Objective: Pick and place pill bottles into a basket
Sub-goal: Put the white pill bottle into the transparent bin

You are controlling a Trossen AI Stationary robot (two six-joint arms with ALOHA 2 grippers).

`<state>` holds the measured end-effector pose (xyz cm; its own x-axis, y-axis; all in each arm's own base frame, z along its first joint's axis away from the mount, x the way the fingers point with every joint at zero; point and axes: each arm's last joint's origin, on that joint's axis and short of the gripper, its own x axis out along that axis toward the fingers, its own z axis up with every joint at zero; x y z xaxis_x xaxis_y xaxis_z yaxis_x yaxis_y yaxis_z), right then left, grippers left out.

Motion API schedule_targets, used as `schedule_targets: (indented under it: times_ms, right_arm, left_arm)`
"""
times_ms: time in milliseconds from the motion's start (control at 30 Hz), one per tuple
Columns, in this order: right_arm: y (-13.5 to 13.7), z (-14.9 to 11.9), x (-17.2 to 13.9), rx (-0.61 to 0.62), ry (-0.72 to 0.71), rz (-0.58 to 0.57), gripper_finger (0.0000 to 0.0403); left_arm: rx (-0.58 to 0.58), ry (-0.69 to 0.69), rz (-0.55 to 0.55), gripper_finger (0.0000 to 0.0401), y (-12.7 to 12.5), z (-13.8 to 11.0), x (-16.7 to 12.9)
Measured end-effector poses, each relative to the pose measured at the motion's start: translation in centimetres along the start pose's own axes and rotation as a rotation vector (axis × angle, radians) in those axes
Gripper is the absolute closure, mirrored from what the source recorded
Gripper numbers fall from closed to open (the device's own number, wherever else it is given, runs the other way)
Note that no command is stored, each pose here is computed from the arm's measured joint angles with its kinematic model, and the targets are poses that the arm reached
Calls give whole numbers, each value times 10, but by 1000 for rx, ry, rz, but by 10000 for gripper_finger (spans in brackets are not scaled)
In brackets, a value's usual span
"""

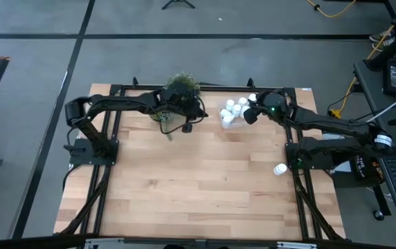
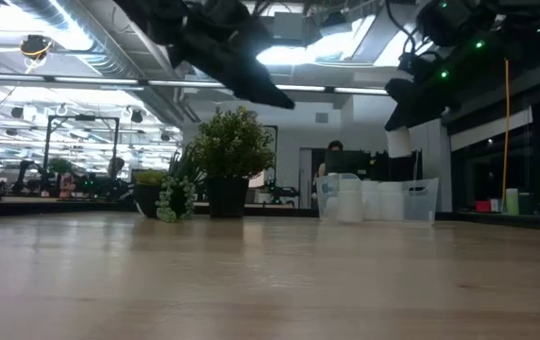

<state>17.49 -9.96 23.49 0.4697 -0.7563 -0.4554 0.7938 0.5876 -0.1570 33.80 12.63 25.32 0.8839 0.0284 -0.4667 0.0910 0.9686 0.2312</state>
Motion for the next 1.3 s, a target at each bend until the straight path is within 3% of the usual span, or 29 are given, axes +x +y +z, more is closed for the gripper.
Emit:
schedule_targets:
  times_ms: [267,567,833,1100,1300]
  right_arm:
    - [0,-3,24,13,25,-44,254]
    - [-1,-11,43,55,80,-84,254]
    - [0,-14,47,67,89,-130,254]
    - [-1,-40,50,115,44,-128,254]
    - [-1,-44,51,106,26,-124,254]
  left_arm:
    - [47,39,-16,398,0,-16,20]
    - [66,31,-16,399,1,-16,21]
    - [62,37,-4,400,7,-20,19]
    - [58,36,4,400,11,-21,18]
    - [65,21,11,398,11,-19,18]
